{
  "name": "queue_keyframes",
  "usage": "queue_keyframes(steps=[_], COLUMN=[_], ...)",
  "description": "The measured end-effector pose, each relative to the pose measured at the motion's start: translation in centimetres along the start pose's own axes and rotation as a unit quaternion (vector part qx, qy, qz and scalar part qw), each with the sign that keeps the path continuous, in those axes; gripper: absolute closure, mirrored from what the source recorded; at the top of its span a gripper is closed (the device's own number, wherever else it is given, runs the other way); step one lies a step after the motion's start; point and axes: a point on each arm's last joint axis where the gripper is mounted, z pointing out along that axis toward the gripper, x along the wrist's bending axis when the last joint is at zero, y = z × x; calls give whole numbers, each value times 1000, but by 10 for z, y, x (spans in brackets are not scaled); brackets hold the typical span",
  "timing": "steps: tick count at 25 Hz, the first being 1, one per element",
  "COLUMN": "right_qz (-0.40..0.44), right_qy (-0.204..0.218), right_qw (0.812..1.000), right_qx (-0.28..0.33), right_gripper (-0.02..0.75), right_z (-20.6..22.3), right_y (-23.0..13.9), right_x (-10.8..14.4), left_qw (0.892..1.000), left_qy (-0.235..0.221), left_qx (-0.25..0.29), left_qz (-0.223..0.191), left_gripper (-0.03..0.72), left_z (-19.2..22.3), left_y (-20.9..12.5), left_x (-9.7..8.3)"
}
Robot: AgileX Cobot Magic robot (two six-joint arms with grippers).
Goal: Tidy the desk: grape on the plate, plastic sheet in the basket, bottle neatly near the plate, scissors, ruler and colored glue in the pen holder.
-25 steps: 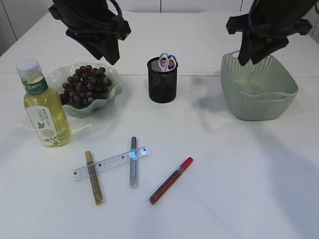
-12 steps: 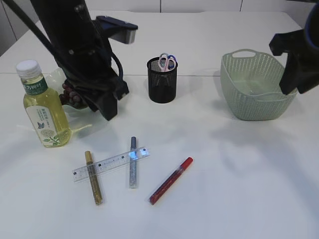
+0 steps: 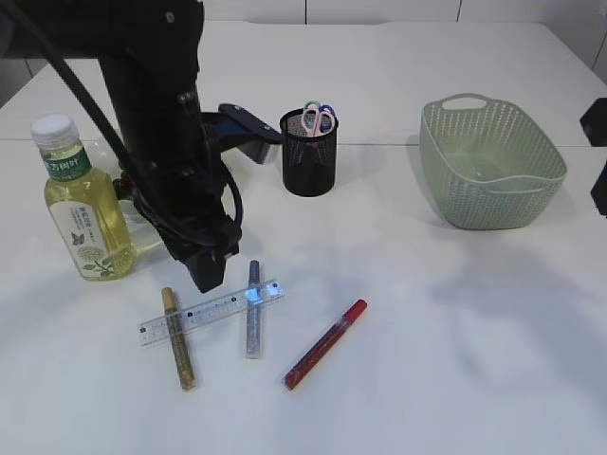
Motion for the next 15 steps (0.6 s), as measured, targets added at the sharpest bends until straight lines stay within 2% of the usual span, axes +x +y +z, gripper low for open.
queue_keyframes(steps=[8, 15], right_qz=[-7, -9], right_qy=[-20, -40], right_qw=[1000, 999], right_qx=[-5, -7], right_gripper=[487, 486], right_z=[-2, -3], right_y=[-1, 0], right_x=[-4, -7], left_qw=[996, 995], left_qy=[13, 24], left_qx=[56, 65], left_qz=[65, 79], left_gripper=[235, 235], left_z=[50, 80], left_y=[9, 15], left_x=[8, 17])
